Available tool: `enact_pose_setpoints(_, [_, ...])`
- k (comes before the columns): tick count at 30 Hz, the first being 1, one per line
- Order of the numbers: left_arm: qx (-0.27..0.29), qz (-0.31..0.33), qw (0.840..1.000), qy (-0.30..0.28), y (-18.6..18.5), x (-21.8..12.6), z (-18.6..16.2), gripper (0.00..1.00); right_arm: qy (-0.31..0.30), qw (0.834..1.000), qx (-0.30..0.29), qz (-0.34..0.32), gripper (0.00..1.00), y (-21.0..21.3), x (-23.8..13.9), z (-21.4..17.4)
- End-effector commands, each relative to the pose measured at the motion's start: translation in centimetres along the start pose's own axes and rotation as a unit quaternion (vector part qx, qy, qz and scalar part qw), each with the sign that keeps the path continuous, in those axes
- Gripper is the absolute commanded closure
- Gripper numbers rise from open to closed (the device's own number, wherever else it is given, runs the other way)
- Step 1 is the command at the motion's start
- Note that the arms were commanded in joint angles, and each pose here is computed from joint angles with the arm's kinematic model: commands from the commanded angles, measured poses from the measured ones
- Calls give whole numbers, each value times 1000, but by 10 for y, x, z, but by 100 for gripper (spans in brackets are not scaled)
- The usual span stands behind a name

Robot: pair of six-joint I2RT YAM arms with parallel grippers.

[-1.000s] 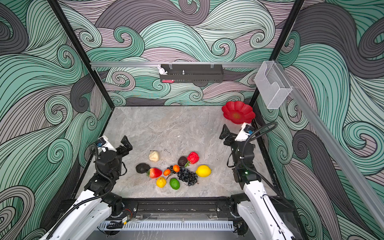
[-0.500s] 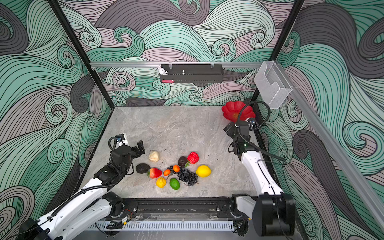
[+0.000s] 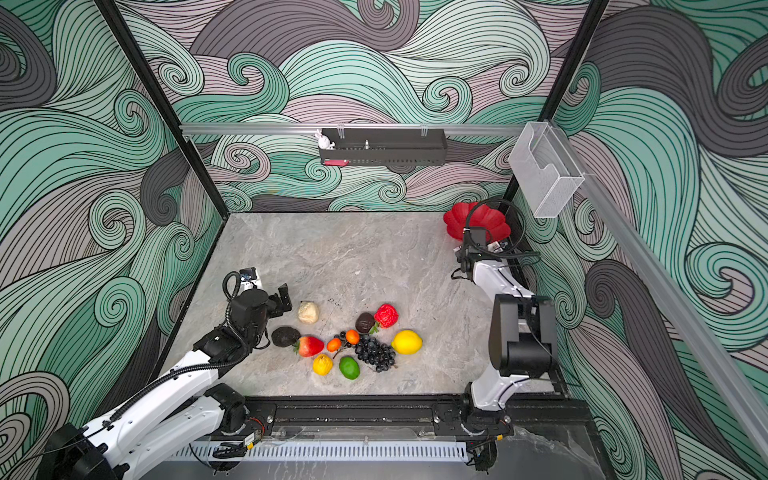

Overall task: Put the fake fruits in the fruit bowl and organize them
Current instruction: 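Grasp the red flower bowl rim with the right gripper while the left arm advances, then drag the red bowl with the right gripper toward the fruit cluster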

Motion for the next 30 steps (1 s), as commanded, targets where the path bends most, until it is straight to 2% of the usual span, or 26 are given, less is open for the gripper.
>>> enact_pose_setpoints(1, [-19, 19, 999, -23, 3, -9, 16, 1, -17, 999, 31, -8, 19, 12, 14, 8])
enact_pose_setpoints(8, [-32, 5, 997, -65, 8, -12, 9, 1, -22, 998, 39, -34, 29, 27, 48, 11])
enact_pose_setpoints(17, [-18, 13, 999, -34, 3, -7, 13, 1, -33, 997, 32, -64, 39, 38, 80, 16])
enact_pose_setpoints(23, [-28, 11, 999, -36, 4, -7, 12, 1, -30, 997, 24, -67, 50, 45, 95, 18])
enact_pose_setpoints(30, [-28, 11, 999, -41, 4, -7, 10, 1, -11, 996, 18, -84, 55, 51, 112, 19])
Point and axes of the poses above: each gripper's point midway between its finger pads, its own x axis out along the fingers, its own y axis along the line the jaws close on, z = x × y, the point moved 10 cm from there along -x, back along the fingers, and after that the axes turned 2 degrees about x, right-handed, at the moved point
